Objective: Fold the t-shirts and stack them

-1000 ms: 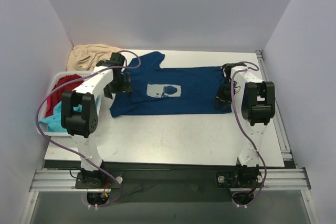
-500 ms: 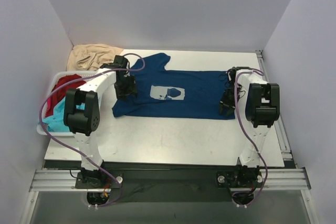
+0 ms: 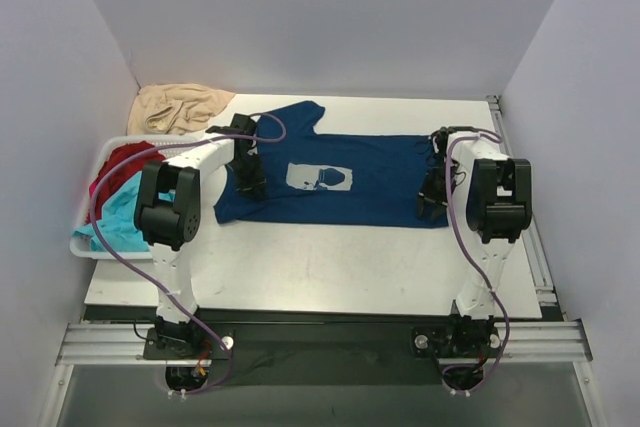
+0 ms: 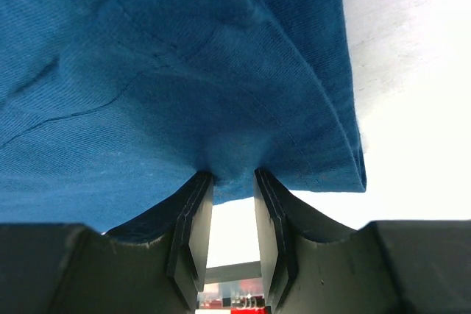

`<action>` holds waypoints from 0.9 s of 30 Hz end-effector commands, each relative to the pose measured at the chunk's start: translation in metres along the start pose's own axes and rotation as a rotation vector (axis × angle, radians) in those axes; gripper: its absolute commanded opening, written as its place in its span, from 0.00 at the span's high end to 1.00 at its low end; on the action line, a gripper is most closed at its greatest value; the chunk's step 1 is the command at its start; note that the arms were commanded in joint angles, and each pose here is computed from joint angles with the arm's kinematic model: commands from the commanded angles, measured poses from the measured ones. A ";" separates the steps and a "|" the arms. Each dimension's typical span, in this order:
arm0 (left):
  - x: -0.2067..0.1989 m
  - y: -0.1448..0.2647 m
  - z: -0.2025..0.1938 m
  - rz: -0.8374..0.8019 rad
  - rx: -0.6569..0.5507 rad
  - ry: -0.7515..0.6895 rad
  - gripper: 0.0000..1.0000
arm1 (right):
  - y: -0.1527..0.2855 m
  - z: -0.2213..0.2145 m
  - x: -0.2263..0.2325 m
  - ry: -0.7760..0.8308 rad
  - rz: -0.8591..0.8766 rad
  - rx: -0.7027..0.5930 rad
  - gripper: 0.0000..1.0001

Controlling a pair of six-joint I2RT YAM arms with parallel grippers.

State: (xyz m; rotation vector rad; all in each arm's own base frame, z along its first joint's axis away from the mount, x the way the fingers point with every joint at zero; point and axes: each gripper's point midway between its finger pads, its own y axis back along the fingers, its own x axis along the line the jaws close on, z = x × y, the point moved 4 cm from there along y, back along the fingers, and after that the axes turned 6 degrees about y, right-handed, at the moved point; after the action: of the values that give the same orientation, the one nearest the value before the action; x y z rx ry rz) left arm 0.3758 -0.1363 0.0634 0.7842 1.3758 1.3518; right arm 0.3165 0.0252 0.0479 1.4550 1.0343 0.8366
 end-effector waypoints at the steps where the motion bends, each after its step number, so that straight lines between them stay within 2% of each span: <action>1: -0.010 0.001 0.016 -0.027 -0.049 0.018 0.67 | 0.024 0.001 -0.008 -0.008 -0.050 -0.057 0.71; 2: -0.011 0.001 0.017 -0.031 -0.052 0.019 0.75 | 0.027 0.002 -0.008 -0.008 -0.045 -0.068 0.71; 4: -0.013 0.001 0.018 -0.034 -0.055 0.021 0.77 | 0.030 0.003 -0.007 -0.009 -0.043 -0.079 0.71; 9: -0.017 0.008 0.025 -0.038 -0.074 0.018 1.00 | 0.041 0.006 -0.007 -0.010 -0.036 -0.107 0.71; 17: -0.042 0.027 0.047 -0.124 -0.160 -0.040 1.00 | 0.068 0.012 -0.006 -0.016 -0.021 -0.188 0.71; 27: -0.071 0.023 0.080 -0.198 -0.227 -0.067 1.00 | 0.069 0.015 -0.003 -0.008 -0.017 -0.188 0.72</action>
State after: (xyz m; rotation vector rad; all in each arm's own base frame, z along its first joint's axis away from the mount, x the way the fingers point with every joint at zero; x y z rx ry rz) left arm 0.4407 -0.1621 0.1027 0.5887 1.2469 1.3263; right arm 0.3479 0.0176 0.0981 1.2976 0.9138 0.9156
